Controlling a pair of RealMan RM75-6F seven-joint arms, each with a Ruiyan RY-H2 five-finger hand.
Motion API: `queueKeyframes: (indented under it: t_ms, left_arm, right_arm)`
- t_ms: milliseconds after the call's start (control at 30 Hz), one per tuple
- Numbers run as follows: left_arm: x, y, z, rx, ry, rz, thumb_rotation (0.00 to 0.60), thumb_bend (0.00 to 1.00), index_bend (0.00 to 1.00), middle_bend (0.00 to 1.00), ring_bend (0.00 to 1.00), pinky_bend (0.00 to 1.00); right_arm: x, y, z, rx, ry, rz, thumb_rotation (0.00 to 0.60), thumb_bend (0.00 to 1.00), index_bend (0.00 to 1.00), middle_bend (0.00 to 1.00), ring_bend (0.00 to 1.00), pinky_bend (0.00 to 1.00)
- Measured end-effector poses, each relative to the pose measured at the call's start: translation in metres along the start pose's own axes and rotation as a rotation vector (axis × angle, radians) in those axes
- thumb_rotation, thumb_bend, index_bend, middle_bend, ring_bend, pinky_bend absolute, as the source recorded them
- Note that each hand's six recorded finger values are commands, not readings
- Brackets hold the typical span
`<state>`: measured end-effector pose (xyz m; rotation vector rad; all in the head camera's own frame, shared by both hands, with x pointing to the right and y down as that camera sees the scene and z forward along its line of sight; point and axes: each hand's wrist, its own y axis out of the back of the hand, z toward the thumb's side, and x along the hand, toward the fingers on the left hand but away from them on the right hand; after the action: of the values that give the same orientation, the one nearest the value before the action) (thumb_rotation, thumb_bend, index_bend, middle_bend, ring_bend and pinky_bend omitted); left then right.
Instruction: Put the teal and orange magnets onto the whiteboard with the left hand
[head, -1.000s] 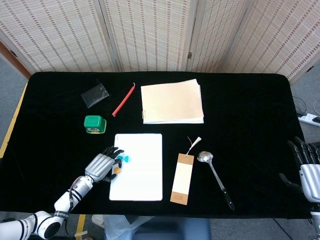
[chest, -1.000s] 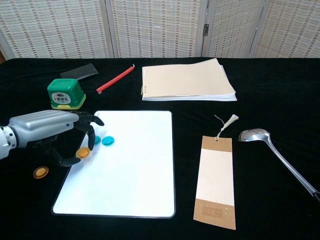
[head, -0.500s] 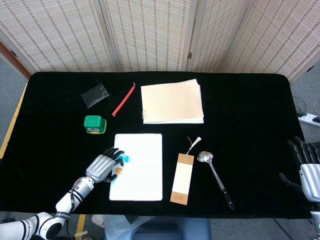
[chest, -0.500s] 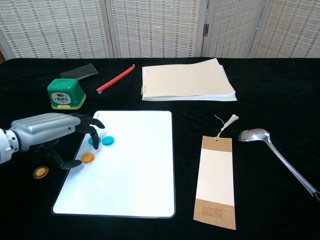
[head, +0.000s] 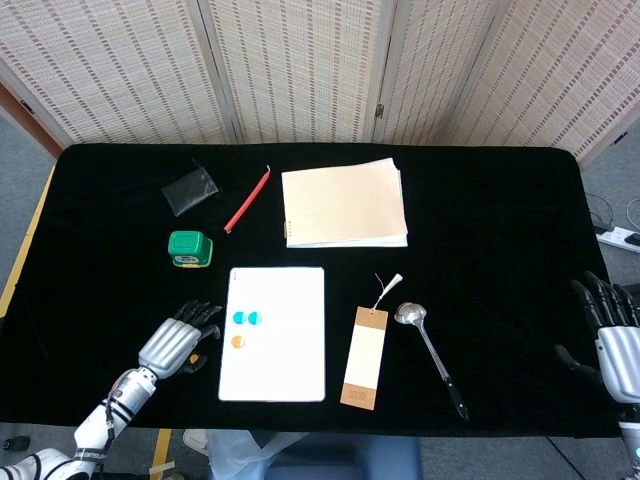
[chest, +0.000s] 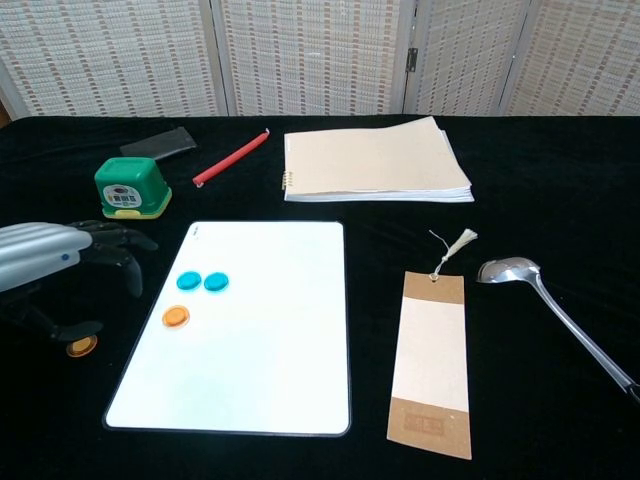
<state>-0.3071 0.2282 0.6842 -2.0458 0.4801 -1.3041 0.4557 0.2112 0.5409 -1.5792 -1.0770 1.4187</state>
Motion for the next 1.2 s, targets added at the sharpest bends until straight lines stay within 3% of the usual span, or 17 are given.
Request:
queueKeyframes:
  t_ms: [267, 600, 1200]
  left_arm:
    - [-0.019, -0.016, -0.013, -0.007, 0.029, -0.024, 0.600, 0.42, 0.40, 0.12, 0.00, 0.00]
    - [-0.020, -0.033, -0.018, -0.014, 0.047, -0.044, 0.600, 0.42, 0.41, 0.12, 0.00, 0.00]
    - [-0.011, -0.037, -0.023, -0.013, 0.070, -0.049, 0.600, 0.42, 0.42, 0.12, 0.00, 0.00]
  right_arm:
    - [-0.002, -0.002, 0.005, 0.000, 0.015, 0.005, 0.600, 0.27, 0.00, 0.00, 0.00, 0.00]
    - [0.000, 0.000, 0.005, 0.003, 0.014, 0.001, 0.600, 0.27, 0.00, 0.00, 0.00, 0.00]
    - [0.002, 0.000, 0.003, 0.001, 0.005, 0.001, 0.600, 0.27, 0.00, 0.00, 0.00, 0.00]
